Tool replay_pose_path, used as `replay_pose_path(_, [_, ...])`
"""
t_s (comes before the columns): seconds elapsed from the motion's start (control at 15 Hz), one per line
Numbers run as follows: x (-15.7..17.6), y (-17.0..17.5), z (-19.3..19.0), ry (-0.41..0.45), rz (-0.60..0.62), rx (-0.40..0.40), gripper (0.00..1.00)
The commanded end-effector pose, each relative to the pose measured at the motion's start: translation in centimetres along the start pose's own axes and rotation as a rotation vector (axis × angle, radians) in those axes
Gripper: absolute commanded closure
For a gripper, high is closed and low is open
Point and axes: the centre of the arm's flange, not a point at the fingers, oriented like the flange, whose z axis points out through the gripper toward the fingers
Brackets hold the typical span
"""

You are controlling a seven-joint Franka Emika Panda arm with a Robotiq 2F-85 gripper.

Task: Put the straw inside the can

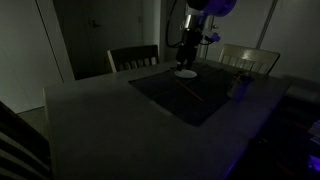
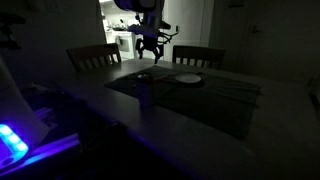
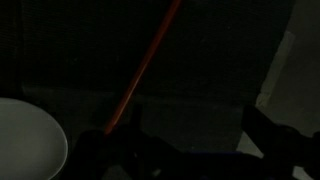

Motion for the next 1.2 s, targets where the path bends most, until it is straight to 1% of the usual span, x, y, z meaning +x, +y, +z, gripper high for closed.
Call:
replay_pose_path(0.0, [-1.2, 1.9, 3.2, -0.052, -0.015, 0.001, 0.00])
replay_pose_path(0.27, [-2.2, 3.2, 6.2, -0.101, 0.002, 0.007, 0.00])
replay_pose_path(0.6, [-2.4, 4.2, 9.1, -0.123, 0.028, 0.019, 0.00])
replay_pose_path(0.8, [-2.2, 4.8, 10.3, -0.129, 0.039, 0.025, 0.00])
replay_pose_path(1.13, [-1.5, 4.9, 10.5, -0.119, 0.052, 0.031, 0.00])
